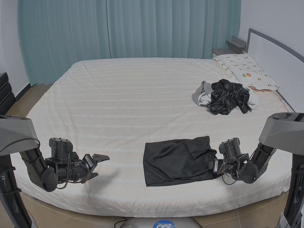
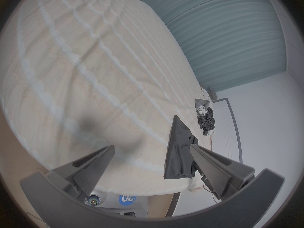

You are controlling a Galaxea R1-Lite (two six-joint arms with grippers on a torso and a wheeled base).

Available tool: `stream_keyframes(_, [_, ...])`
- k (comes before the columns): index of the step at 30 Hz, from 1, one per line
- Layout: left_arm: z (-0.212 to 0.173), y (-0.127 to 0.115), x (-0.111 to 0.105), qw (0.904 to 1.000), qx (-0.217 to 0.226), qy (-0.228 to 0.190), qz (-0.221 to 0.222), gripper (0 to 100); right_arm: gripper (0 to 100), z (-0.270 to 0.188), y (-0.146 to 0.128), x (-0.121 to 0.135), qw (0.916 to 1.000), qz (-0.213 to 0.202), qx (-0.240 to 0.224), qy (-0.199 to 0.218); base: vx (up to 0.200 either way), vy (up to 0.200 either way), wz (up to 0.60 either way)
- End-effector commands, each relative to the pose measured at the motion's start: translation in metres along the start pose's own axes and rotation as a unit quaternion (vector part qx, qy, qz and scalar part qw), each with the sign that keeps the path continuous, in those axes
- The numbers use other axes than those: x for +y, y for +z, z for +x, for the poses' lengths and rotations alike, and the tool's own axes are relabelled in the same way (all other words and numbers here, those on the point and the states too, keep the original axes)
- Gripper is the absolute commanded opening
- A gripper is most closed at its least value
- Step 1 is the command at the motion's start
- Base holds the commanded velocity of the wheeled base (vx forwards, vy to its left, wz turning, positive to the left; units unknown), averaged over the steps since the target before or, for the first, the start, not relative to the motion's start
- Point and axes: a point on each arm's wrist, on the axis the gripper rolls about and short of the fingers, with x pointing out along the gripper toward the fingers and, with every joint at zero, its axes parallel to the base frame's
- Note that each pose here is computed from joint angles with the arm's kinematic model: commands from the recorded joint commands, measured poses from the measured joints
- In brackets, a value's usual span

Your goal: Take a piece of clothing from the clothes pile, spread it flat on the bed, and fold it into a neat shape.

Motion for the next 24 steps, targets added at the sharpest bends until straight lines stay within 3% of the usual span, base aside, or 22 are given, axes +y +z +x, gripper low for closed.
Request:
stream_keyframes(1, [0.001,-0.001,0.001,1.0,0.002,0.001,0.0,100,100,-0.004,0.0,-0.019,0.9999,0.013,0.001,-0.009,0.0,0.0,0.0])
stream_keyframes(12, [0.002,-0.002,0.0,1.0,0.004,0.001,0.001,100,100,-0.016,-0.009,-0.035,0.9995,0.027,0.012,0.009,0.0,0.0,0.0])
stream_keyframes(17, [0.002,-0.001,-0.001,1.0,0.001,0.0,0.001,100,100,-0.025,0.006,-0.04,0.998,0.052,-0.024,0.028,0.0,0.0,0.0])
stream_keyframes(24, [0.003,0.0,-0.002,1.0,-0.003,-0.004,0.001,100,100,-0.042,0.029,-0.028,0.9855,0.107,-0.049,0.122,0.171,0.0,0.0])
